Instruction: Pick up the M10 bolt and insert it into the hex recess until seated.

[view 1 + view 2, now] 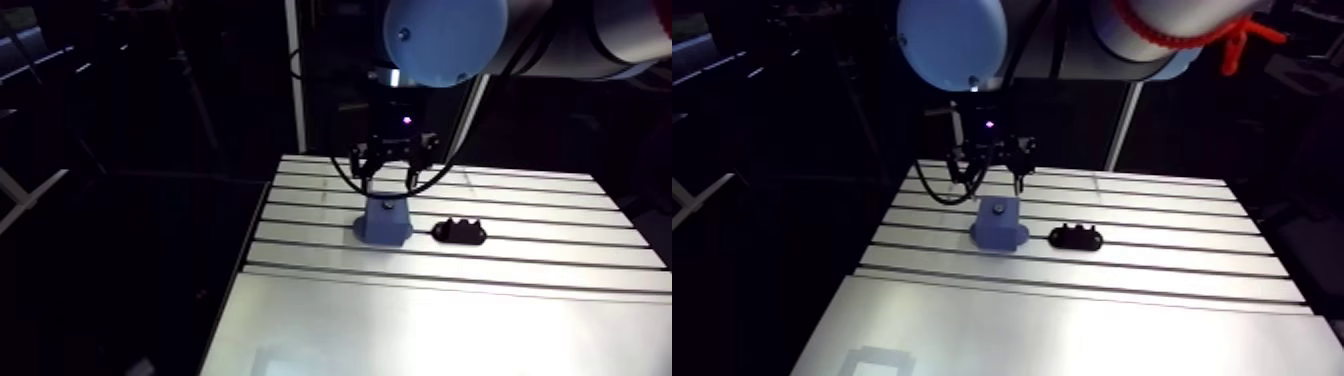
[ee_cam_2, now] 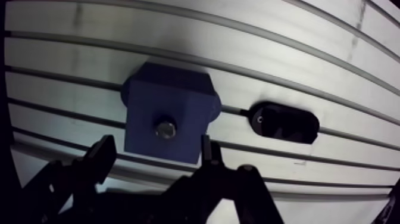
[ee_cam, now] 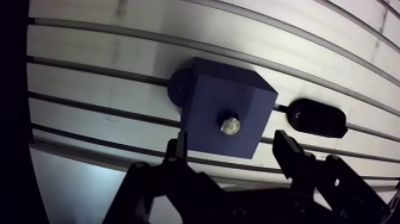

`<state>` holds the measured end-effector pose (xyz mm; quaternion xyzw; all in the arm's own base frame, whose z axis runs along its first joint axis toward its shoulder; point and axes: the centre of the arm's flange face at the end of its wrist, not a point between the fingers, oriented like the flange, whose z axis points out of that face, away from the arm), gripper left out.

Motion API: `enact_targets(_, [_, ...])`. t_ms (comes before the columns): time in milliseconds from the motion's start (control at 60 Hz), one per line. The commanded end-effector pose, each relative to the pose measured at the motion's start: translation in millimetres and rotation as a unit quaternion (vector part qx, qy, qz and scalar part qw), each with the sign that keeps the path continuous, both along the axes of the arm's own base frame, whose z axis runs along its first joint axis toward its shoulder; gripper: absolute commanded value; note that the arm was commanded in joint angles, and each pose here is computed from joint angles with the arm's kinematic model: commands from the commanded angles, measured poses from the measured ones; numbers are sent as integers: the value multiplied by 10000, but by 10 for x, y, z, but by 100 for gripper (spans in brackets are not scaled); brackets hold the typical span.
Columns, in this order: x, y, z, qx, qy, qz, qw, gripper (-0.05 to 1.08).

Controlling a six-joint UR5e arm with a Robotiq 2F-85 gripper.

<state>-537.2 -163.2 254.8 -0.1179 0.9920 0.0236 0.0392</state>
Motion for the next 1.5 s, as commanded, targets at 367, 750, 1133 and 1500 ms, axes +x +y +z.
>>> enact_targets(367, [-27,116,-23,-113,-14,-358,9993,38])
enact_targets(750, [-24,109,-53,-111,-43,-344,9993,43])
enact_targets(1133, [-25,120,-98,-86,-73,-349,9993,51])
enact_targets(1500, [-5,120,-135,-90,-104,-364,9992,53])
